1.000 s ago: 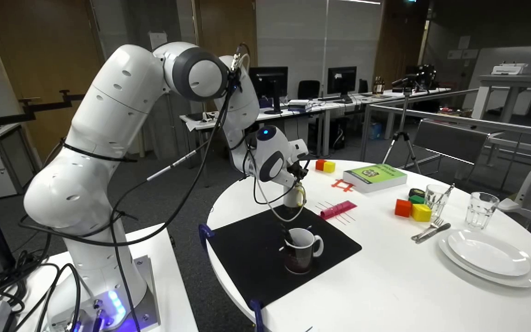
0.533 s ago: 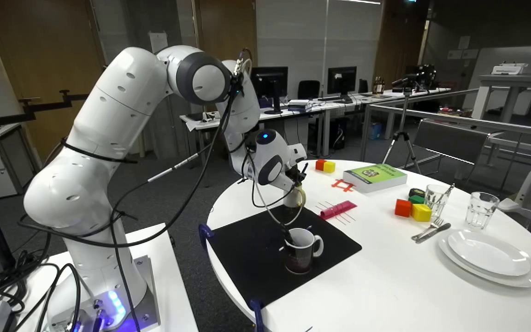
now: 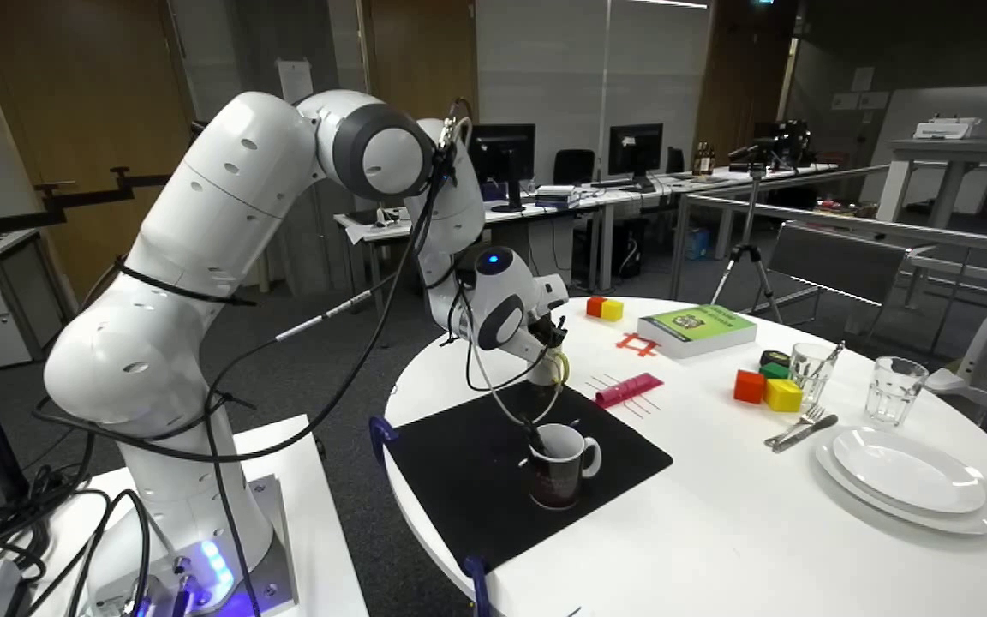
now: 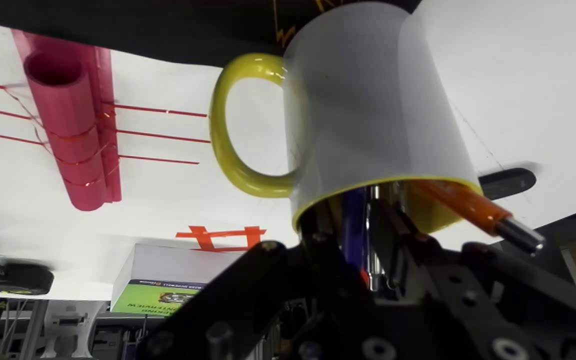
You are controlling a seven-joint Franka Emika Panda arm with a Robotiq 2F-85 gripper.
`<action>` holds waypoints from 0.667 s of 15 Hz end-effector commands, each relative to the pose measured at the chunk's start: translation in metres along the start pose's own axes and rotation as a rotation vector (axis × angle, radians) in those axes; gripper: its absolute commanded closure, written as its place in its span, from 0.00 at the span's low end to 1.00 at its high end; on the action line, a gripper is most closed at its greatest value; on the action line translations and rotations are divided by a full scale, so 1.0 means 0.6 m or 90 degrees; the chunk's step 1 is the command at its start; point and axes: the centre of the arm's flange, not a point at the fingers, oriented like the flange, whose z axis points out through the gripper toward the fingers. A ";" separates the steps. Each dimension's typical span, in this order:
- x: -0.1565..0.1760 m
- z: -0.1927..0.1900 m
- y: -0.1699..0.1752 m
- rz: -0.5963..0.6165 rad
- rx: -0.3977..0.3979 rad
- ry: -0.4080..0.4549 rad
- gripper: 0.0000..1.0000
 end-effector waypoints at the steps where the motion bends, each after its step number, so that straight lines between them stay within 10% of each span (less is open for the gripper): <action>1: -0.084 -0.007 -0.020 -0.001 -0.001 0.028 0.40; 6: -0.075 -0.008 -0.027 -0.004 0.001 0.037 0.04; 10: -0.075 -0.008 -0.027 -0.003 -0.002 0.037 0.00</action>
